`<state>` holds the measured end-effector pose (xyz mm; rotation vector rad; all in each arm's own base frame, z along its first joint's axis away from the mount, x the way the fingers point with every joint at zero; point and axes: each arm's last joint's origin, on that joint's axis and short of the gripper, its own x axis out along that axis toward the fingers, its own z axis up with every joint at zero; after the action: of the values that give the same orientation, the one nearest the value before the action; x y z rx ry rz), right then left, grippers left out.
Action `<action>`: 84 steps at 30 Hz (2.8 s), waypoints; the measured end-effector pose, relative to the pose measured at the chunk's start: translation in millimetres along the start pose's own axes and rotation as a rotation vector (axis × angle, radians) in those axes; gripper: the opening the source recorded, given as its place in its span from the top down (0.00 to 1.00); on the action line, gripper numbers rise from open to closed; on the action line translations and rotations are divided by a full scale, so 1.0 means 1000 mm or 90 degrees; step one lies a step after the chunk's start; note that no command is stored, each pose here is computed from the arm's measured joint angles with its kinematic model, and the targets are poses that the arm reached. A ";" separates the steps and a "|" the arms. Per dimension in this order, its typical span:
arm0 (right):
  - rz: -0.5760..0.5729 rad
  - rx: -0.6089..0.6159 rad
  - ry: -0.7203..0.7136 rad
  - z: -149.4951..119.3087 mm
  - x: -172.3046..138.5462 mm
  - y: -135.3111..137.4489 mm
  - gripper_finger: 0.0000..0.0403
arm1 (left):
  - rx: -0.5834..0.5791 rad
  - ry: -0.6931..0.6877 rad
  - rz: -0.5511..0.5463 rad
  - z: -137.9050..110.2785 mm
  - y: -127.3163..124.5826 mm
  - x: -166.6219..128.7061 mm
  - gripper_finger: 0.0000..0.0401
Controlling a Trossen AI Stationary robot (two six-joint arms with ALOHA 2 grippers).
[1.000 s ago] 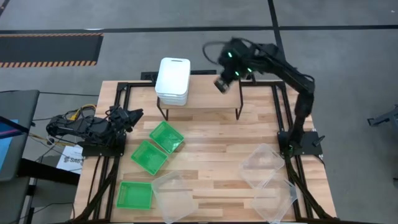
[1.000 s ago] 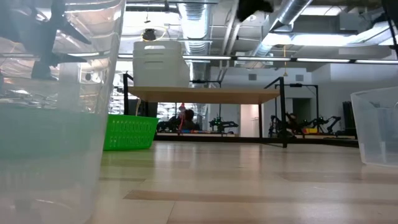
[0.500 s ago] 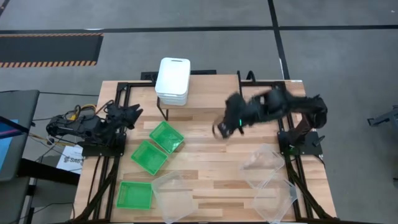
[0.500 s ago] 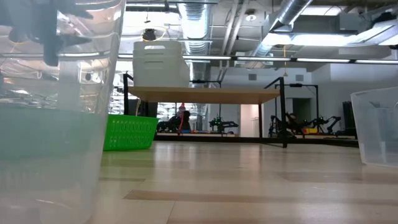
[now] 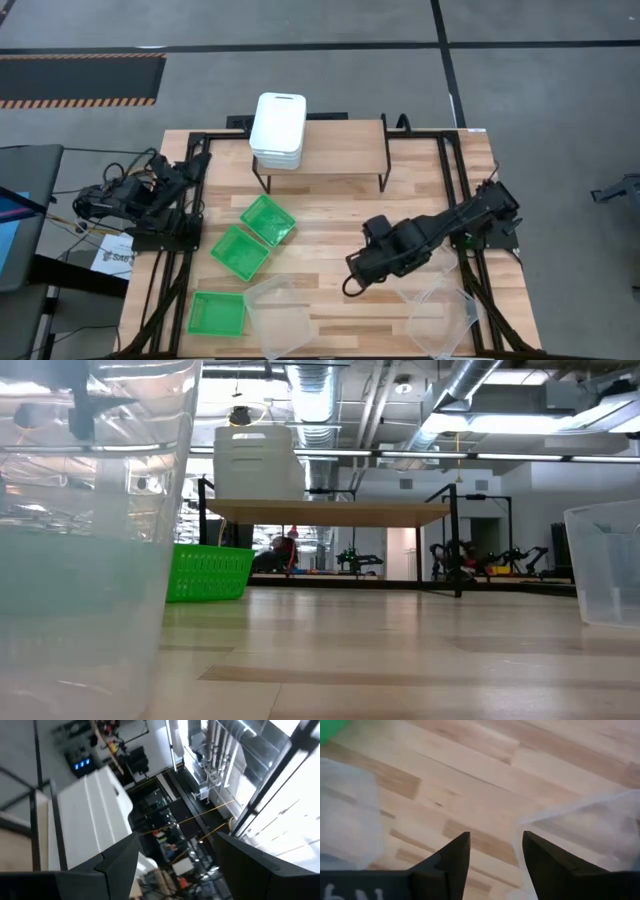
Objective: Stack baskets on shelf by color
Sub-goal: Put the top transparent bin on the shelf
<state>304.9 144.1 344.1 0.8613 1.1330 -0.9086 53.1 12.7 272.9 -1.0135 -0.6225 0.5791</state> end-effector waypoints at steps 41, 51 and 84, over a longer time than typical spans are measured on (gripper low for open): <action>-0.091 -0.252 0.188 -0.101 0.136 -0.049 0.52 | 0.322 0.047 -0.033 0.003 -0.129 0.054 0.39; -0.020 -0.330 0.211 -0.080 0.139 -0.038 0.96 | 0.353 0.027 -0.021 0.010 -0.129 0.052 0.39; 0.124 -0.710 -0.273 0.218 -0.054 -0.074 1.00 | 0.353 0.019 -0.006 0.016 -0.126 0.048 0.39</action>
<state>305.7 -74.5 433.8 -0.1452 0.9460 -0.1743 93.7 3.1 402.2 -0.4957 -0.4041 0.6783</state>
